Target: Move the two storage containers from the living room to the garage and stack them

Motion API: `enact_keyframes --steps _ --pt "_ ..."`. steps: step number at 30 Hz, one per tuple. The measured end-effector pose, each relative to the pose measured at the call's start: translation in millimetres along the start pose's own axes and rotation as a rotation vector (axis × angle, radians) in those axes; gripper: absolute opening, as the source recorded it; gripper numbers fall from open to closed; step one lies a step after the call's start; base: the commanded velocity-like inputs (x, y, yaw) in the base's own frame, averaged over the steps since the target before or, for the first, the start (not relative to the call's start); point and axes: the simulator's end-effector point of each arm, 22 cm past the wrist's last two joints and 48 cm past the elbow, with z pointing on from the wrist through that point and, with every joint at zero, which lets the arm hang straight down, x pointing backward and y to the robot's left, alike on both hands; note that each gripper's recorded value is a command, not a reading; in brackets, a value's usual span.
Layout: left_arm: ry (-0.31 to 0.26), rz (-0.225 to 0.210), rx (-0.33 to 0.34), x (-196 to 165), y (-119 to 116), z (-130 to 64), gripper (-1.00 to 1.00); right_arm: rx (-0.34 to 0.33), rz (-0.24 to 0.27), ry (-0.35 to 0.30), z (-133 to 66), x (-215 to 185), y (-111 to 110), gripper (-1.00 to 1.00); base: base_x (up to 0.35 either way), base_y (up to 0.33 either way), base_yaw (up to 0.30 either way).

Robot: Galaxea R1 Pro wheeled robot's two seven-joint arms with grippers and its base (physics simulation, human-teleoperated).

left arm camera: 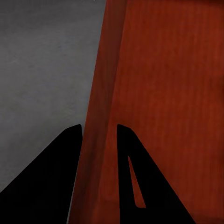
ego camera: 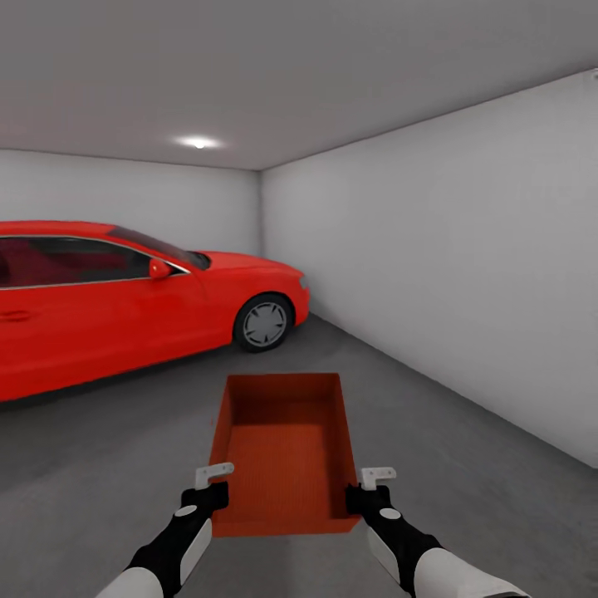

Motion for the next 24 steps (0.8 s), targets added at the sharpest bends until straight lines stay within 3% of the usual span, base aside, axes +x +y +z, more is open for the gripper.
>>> enact_keyframes --steps 24 --pt "-0.002 0.000 0.000 -0.6 -0.2 0.0 -1.00 0.000 0.000 -0.002 0.0 -0.7 -0.1 -1.00 0.320 0.029 -0.242"
